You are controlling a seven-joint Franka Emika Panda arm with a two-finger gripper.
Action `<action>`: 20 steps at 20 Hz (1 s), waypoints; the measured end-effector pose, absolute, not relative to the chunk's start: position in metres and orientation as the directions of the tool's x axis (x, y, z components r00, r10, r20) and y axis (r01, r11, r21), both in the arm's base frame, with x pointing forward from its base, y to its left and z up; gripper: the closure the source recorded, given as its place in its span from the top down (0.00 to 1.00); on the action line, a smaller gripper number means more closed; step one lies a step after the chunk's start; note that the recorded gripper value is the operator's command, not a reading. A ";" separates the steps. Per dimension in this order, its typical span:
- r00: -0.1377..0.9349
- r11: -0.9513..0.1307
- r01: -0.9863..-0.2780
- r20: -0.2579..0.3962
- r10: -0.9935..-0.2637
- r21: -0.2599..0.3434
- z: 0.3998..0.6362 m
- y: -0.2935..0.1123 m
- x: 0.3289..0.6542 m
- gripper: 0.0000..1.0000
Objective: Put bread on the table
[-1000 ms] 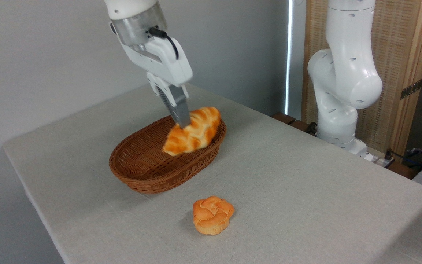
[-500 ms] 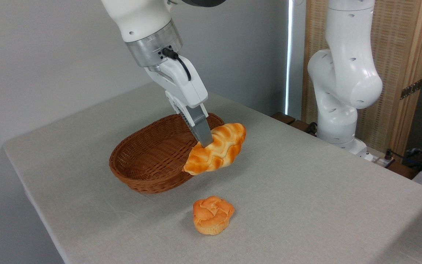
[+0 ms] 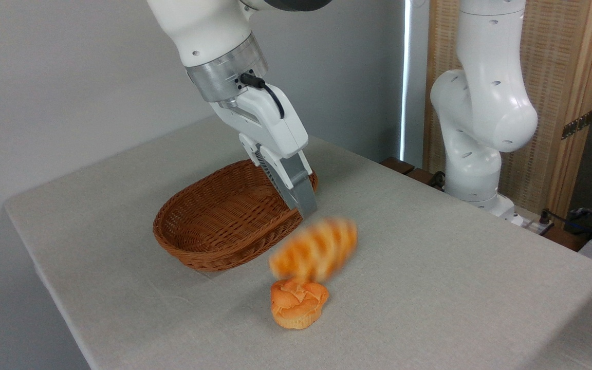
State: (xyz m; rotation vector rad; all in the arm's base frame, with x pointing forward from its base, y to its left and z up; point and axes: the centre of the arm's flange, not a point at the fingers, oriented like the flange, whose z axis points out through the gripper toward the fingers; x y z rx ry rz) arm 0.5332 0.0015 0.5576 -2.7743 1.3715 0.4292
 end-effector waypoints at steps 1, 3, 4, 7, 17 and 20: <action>0.577 -0.614 -0.782 -0.251 -0.777 0.105 0.558 0.001 0.533 1.00; 0.577 -0.614 -0.782 -0.251 -0.777 0.105 0.558 0.001 0.533 1.00; 0.577 -0.614 -0.782 -0.251 -0.777 0.105 0.558 0.001 0.533 1.00; 0.577 -0.614 -0.782 -0.251 -0.777 0.105 0.558 0.001 0.533 1.00; 0.568 -0.587 -0.808 -0.204 -0.798 0.048 0.586 -0.018 0.537 1.00; 0.619 -0.622 -0.782 -0.133 -0.774 -0.022 0.596 -0.037 0.546 1.00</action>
